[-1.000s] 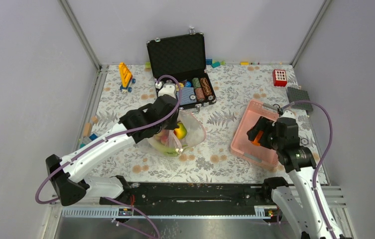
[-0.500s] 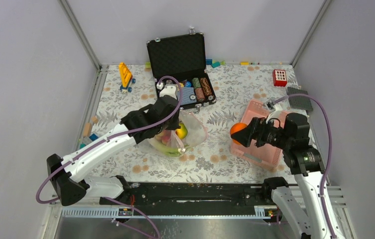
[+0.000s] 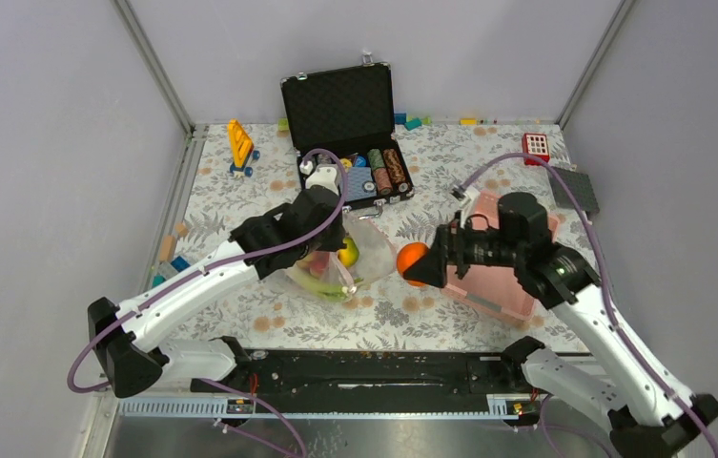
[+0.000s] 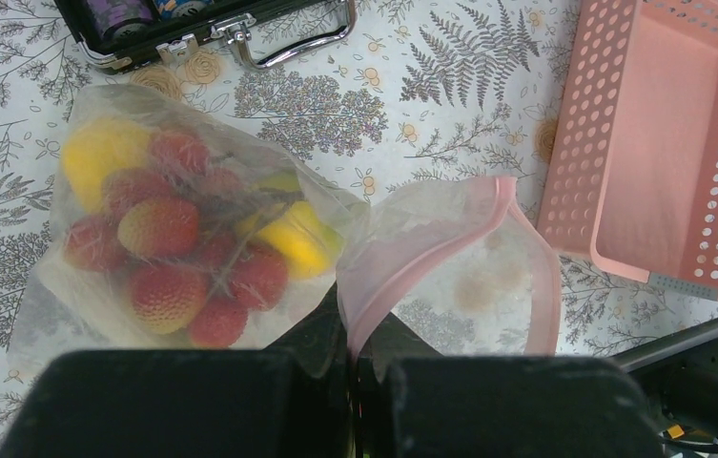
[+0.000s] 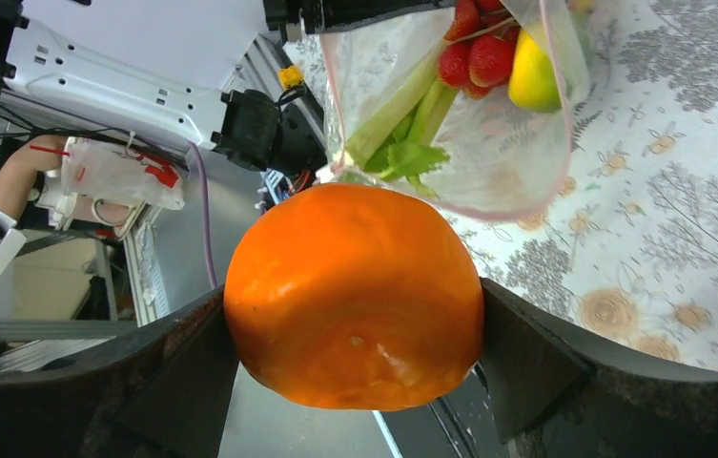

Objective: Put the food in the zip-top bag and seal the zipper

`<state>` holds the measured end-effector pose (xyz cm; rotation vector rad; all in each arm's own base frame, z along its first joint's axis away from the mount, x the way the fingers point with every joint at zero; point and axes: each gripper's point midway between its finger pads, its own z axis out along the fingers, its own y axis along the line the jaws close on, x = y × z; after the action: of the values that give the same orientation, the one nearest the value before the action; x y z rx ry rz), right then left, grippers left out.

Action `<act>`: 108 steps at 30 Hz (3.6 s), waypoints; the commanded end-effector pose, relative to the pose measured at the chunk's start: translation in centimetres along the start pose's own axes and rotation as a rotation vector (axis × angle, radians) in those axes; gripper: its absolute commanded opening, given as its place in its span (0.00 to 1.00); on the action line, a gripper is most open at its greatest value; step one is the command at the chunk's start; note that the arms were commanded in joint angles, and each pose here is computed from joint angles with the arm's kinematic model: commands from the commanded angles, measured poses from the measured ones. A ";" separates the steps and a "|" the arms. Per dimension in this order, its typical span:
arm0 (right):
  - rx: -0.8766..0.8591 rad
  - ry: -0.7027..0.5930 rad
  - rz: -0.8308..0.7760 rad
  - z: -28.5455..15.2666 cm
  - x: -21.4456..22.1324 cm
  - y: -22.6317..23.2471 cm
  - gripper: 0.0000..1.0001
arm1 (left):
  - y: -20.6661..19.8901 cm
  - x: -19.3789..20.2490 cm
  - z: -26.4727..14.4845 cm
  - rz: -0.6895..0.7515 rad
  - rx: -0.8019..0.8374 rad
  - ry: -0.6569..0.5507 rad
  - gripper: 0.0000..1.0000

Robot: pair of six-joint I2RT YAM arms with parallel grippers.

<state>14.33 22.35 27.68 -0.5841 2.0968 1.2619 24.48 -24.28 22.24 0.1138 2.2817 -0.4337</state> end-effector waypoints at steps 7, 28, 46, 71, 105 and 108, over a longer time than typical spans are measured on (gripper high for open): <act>0.092 -0.104 0.002 8.6 -5.3 -1.4 0.56 | -2.2 -2.4 -1.4 -0.037 0.116 -0.072 0.00; 0.437 -0.077 -0.028 11.8 -4.2 -5.3 1.00 | -2.9 -4.2 -1.8 -0.088 0.122 -0.119 0.00; 0.941 -0.270 -0.023 -6.4 -3.9 -9.6 1.00 | -0.6 -6.9 -1.4 -0.115 0.119 -0.224 0.00; 0.760 -0.254 -0.258 -10.6 -3.3 -6.5 1.00 | -6.0 -13.2 -11.1 0.260 0.560 -0.425 0.00; -0.185 -0.301 -0.957 5.7 -4.9 4.0 0.99 | -11.2 -6.6 -9.6 0.413 0.962 -0.132 0.00; -0.150 -0.288 -0.932 6.5 -4.3 2.6 0.97 | -10.8 -6.5 -8.4 0.366 0.919 -0.111 0.00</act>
<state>15.94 29.10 29.84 -1.2684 1.2181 0.9111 19.50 -30.47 32.64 0.9950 1.8188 -1.1985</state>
